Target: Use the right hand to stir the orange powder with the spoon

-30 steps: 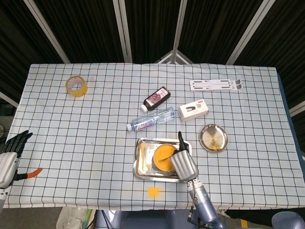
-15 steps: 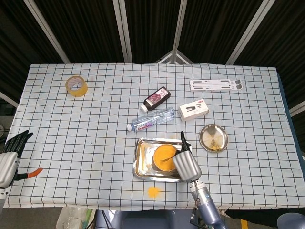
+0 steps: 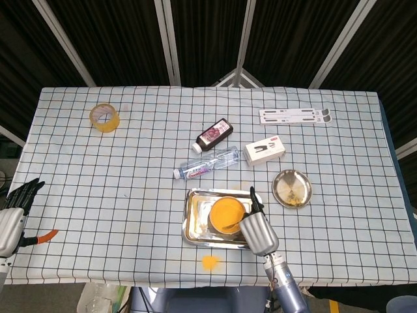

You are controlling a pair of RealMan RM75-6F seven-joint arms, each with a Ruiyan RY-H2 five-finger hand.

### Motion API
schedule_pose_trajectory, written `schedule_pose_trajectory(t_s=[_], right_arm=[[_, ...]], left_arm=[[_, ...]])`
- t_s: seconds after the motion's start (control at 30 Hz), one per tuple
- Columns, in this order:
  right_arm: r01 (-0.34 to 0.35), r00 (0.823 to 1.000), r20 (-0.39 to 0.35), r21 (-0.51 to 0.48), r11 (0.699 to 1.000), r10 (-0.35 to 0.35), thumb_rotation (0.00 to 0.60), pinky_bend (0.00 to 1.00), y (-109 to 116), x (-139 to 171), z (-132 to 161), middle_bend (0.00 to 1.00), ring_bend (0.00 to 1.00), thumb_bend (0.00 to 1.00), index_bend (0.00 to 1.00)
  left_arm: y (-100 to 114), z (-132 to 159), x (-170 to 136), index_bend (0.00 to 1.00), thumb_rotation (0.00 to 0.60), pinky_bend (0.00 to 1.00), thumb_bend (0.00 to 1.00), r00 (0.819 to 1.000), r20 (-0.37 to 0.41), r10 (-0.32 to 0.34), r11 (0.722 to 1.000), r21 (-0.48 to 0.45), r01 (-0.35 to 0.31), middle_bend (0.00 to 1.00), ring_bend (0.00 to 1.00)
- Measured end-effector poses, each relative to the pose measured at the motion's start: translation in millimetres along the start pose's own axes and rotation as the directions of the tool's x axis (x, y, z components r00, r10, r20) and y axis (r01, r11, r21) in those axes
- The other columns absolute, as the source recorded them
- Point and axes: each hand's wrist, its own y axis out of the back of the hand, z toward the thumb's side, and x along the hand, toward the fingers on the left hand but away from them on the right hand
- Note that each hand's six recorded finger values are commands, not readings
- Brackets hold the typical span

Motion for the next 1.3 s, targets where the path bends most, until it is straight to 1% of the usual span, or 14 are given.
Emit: schedule_pose_trajectory(t_s=[0.27,0.6,0.83,0.97,1.13,1.3], right_arm=[[-0.023,1.000,-0.001,0.003,1.000,0.023,0.600,0.00,-7,-2,3,0.75,0.43,0.90,0.83],[-0.040,0.999,0.032,0.005,0.999,0.039,0.600,0.00,-15,-17,2,0.75,0.43,0.90,0.83],[-0.017,0.998,0.068,-0.018,1.000,0.018,0.600,0.00,-12,-27,-5,0.75,0.43,0.90,0.83],[-0.010,0.997,0.073,-0.025,1.000,0.012,0.600,0.00,-9,-26,-9,0.75,0.43,0.90,0.83],[0.013,0.997,0.083,-0.028,1.000,-0.011,0.600,0.00,1,-23,-19,0.75,0.43,0.90,0.83],[0.002,0.996,0.085,0.016,1.000,-0.003,0.600,0.00,-4,-18,-24,0.75,0.43,0.90,0.83]], left_arm=[[0,0,0,0.00,0.600,0.00,0.00,1.000,0.000,0.002,1.000,-0.002,-0.002,0.00,0.00],[2,-2,1,0.00,0.600,0.00,0.00,1.000,-0.004,0.003,1.000,-0.010,-0.003,0.00,0.00],[3,-2,1,0.00,0.600,0.00,0.00,1.000,-0.008,0.007,1.000,-0.016,-0.007,0.00,0.00],[3,-2,1,0.00,0.600,0.00,0.00,1.000,-0.007,0.005,1.000,-0.013,-0.005,0.00,0.00],[3,-2,1,0.00,0.600,0.00,0.00,1.000,-0.008,0.005,1.000,-0.013,-0.006,0.00,0.00],[3,-2,0,0.00,0.600,0.00,0.00,1.000,-0.008,0.007,1.000,-0.011,-0.007,0.00,0.00]])
